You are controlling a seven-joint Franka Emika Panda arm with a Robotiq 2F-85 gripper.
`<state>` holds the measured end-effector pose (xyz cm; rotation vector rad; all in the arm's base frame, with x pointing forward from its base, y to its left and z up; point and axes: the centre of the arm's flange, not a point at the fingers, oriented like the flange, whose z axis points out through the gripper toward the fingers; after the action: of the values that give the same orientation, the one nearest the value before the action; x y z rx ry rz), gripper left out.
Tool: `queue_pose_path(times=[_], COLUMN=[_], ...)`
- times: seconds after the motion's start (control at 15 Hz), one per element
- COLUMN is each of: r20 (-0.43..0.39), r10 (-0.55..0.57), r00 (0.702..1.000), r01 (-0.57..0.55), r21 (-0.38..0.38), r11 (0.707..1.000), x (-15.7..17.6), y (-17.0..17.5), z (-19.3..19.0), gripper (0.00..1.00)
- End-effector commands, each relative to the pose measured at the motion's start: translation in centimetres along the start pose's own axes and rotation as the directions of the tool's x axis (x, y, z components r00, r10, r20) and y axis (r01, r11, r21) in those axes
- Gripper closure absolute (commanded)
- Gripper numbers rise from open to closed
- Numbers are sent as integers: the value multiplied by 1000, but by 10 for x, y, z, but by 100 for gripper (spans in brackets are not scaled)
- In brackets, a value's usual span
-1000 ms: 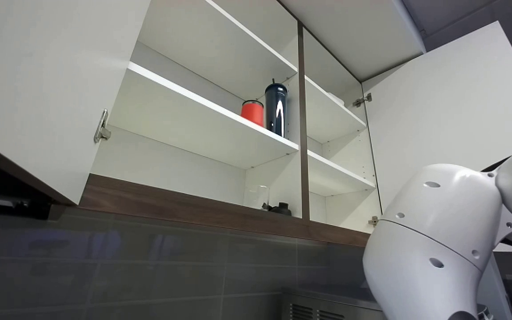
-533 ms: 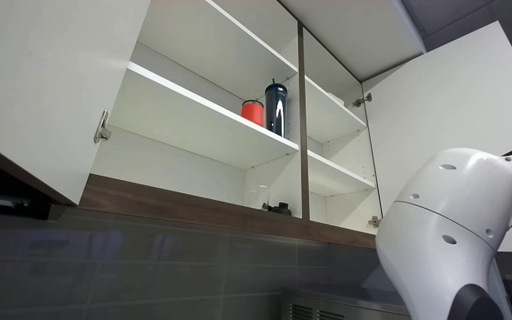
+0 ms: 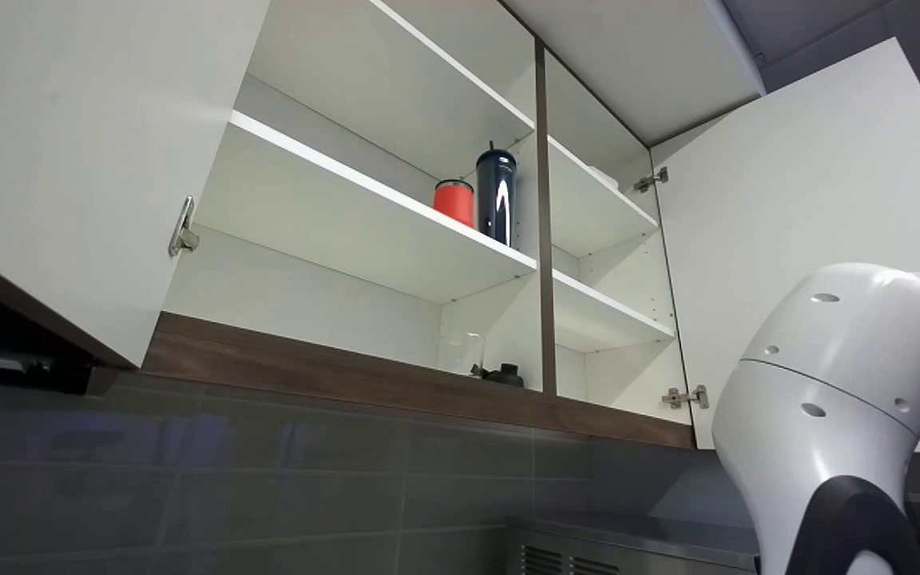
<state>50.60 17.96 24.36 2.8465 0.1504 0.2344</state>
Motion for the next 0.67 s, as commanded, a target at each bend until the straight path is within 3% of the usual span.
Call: queue_pose_path(times=[0.0, 0.33, 0.6], r20=[14, 14, 7], r10=[15, 37, 52], r00=[1000, 999, 999], r01=[-16, -39, -53], r21=[107, 194, 220], r11=[994, 980, 974], x=[-14, -20, -25], y=[24, 40, 48], z=[0, -5, -16], gripper=[99, 99, 99])
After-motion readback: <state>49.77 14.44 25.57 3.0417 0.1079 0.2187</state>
